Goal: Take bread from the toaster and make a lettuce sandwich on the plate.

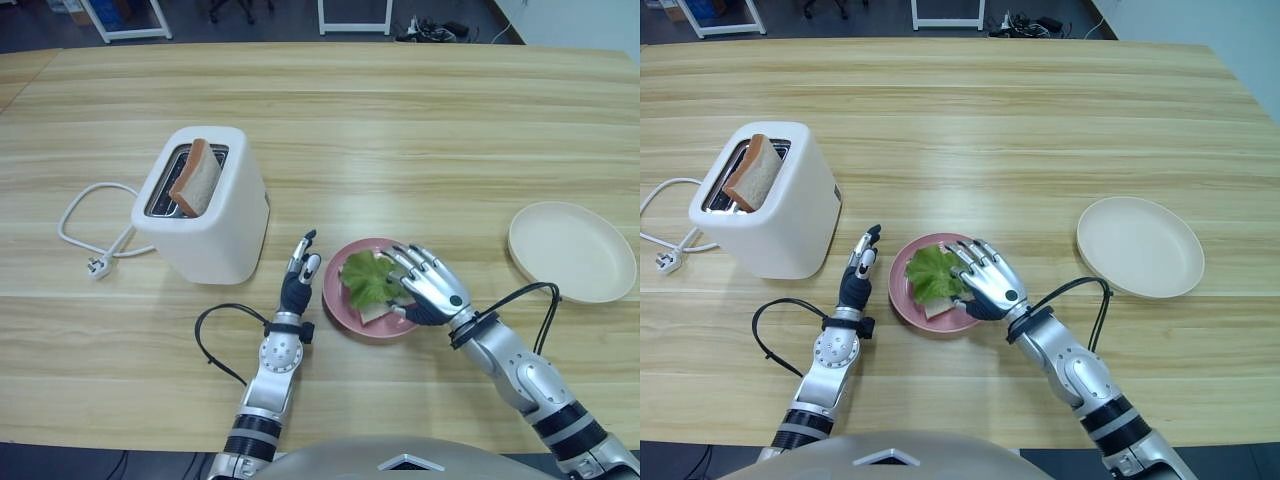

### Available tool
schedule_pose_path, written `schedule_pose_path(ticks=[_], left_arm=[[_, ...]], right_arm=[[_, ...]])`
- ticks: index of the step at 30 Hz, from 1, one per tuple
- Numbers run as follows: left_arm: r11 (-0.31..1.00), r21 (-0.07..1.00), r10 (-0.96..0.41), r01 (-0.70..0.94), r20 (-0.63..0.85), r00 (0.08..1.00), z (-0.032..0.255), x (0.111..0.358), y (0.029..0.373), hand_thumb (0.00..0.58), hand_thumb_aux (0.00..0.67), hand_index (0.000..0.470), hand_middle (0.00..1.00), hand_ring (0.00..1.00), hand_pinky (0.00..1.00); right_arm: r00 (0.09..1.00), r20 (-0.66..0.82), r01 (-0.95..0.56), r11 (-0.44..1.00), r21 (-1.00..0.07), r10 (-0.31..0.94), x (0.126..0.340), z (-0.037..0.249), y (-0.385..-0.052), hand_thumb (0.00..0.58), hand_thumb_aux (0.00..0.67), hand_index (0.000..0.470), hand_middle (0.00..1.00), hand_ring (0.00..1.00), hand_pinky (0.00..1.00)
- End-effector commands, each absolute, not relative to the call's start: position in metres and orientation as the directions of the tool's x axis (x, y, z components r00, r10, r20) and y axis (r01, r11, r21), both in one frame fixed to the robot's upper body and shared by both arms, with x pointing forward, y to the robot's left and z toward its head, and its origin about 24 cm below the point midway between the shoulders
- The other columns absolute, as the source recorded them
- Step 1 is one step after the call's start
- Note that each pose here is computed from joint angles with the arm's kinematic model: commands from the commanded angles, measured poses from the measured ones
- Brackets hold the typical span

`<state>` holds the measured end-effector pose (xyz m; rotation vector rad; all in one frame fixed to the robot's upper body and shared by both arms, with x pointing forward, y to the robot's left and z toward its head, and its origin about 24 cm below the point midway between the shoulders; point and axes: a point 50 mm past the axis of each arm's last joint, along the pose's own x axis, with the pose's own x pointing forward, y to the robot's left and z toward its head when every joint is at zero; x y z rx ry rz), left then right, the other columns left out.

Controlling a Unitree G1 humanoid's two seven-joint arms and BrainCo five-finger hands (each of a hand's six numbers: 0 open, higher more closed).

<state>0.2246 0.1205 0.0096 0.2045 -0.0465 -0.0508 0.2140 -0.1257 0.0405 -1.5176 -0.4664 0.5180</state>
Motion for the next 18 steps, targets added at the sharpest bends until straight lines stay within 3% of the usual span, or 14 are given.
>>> schedule_pose_path(ticks=[1,3,5,8,10,11,13,15,18], left_arm=[[0.974,0.222,-0.050,0.038,0.050,0.998,0.012,0.224,0.125,0.000,0.000,0.000,0.00,0.00,0.00],[0.967,0.252,-0.052,0.020,0.120,0.991,0.022,0.224,0.128,0.000,0.000,0.000,0.00,0.00,0.00],[0.941,0.336,-0.057,-0.046,0.289,0.956,0.054,0.222,0.135,0.000,0.000,0.000,0.00,0.00,0.00],[0.811,0.490,-0.076,-0.319,0.629,0.774,0.133,0.206,0.153,0.000,0.000,0.000,0.00,0.00,0.00],[0.597,0.543,-0.083,-0.591,0.774,0.628,0.180,0.194,0.177,0.000,0.000,0.000,0.00,0.00,0.00],[0.499,0.560,-0.066,-0.662,0.786,0.615,0.193,0.194,0.192,0.000,0.000,0.000,0.00,0.00,0.00],[0.338,0.634,0.037,-0.696,0.730,0.683,0.196,0.203,0.225,0.000,0.000,0.000,0.00,0.00,0.00],[0.265,0.748,0.162,-0.609,0.588,0.793,0.181,0.216,0.255,0.000,0.000,0.000,0.00,0.00,0.00],[0.221,0.831,0.281,-0.511,0.447,0.849,0.161,0.227,0.277,0.000,0.000,0.000,0.00,0.00,0.00]], right_arm=[[0.788,-0.030,-0.098,0.077,-0.992,0.615,0.207,0.052,-0.124,0.000,0.000,0.000,0.00,0.00,0.00],[0.784,0.018,-0.157,0.227,-0.961,0.621,0.207,0.066,-0.124,0.000,0.000,0.000,0.00,0.00,0.00],[0.812,0.140,-0.168,0.455,-0.874,0.567,0.214,0.091,-0.131,0.000,0.000,0.000,0.00,0.00,0.00],[0.865,0.303,-0.120,0.751,-0.650,0.400,0.225,0.120,-0.146,0.000,0.000,0.000,0.00,0.00,0.00],[0.903,0.349,-0.054,0.870,-0.491,0.253,0.229,0.124,-0.159,0.000,0.000,0.000,0.00,0.00,0.00],[0.918,0.346,-0.023,0.897,-0.442,0.194,0.230,0.123,-0.164,0.000,0.000,0.000,0.00,0.00,0.00],[0.938,0.322,0.004,0.922,-0.388,0.132,0.232,0.116,-0.169,0.000,0.000,0.000,0.00,0.00,0.00],[0.946,0.297,-0.007,0.926,-0.379,0.129,0.232,0.111,-0.165,0.000,0.000,0.000,0.00,0.00,0.00],[0.948,0.281,-0.031,0.926,-0.376,0.146,0.229,0.109,-0.159,0.000,0.000,0.000,0.00,0.00,0.00]])
